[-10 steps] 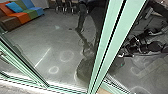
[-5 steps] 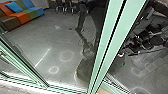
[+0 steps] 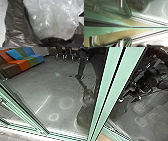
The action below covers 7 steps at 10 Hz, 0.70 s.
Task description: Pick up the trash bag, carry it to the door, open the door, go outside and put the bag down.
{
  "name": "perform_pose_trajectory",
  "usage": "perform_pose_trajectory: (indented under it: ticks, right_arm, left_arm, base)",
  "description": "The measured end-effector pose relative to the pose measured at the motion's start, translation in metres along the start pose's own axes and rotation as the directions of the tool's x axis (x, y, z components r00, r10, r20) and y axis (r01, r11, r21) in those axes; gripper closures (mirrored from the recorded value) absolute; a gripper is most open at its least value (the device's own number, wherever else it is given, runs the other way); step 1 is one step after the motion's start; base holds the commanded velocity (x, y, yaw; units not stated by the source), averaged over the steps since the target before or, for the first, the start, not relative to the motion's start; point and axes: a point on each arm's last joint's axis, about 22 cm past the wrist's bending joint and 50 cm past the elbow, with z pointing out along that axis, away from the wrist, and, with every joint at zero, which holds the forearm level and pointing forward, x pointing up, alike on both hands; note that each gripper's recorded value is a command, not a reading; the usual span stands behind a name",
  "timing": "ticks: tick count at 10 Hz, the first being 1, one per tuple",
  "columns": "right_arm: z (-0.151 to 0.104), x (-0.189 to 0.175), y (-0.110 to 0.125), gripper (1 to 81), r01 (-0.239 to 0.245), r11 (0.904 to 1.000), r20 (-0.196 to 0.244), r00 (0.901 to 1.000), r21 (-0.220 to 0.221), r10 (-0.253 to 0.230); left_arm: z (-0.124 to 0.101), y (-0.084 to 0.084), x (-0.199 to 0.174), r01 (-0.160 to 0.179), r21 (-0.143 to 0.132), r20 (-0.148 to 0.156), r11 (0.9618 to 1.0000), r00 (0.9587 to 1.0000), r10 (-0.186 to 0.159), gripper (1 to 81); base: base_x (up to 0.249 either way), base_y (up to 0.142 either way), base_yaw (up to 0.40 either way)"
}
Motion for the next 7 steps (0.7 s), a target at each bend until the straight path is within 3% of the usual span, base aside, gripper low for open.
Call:
perform_pose_trajectory:
  ticks: [1,2,3,4,6,7]
  right_arm:
    - [0.002,0.01,0.009,1.0,0.004,0.9993,-0.001,1.0,-0.038,-0.004]
    - [0.001,0.022,0.029,1.0,0.04,0.9928,-0.011,0.9991,-0.113,-0.041]
    - [-0.007,0.037,0.051,1.0,0.086,0.9732,-0.036,0.9948,-0.213,-0.095]
    - [-0.025,0.056,0.059,1.0,0.112,0.9561,-0.079,0.9872,-0.271,-0.138]
    - [-0.068,0.096,0.064,1.0,0.198,0.9158,-0.161,0.95,-0.349,-0.267]
    - [-0.079,0.113,0.077,1.0,0.209,0.8958,-0.192,0.9336,-0.392,-0.302]
  left_arm:
    - [0.0,0.0,0.0,0.0,0.0,-0.001,1.0,1.0,0.0,81.1]
    - [0.0,0.0,0.0,0.001,0.0,0.0,1.0,1.0,-0.001,81.1]
    - [0.0,0.0,0.0,0.001,0.001,0.0,1.0,1.0,-0.001,81.1]
    - [0.0,0.0,0.0,0.001,0.0,0.0,1.0,1.0,-0.001,81.1]
    - [0.002,0.004,0.001,0.001,-0.003,-0.003,1.0,1.0,-0.001,81.1]
    - [0.002,0.006,0.001,0.002,-0.005,-0.002,1.0,1.0,-0.002,81.1]
  base:
    - [0.0,0.0,0.0]
    - [0.0,0.0,0.0]
    - [0.0,0.0,0.0]
    - [0.0,0.0,0.0]
    - [0.0,0.0,0.0]
    - [0.0,0.0,0.0]
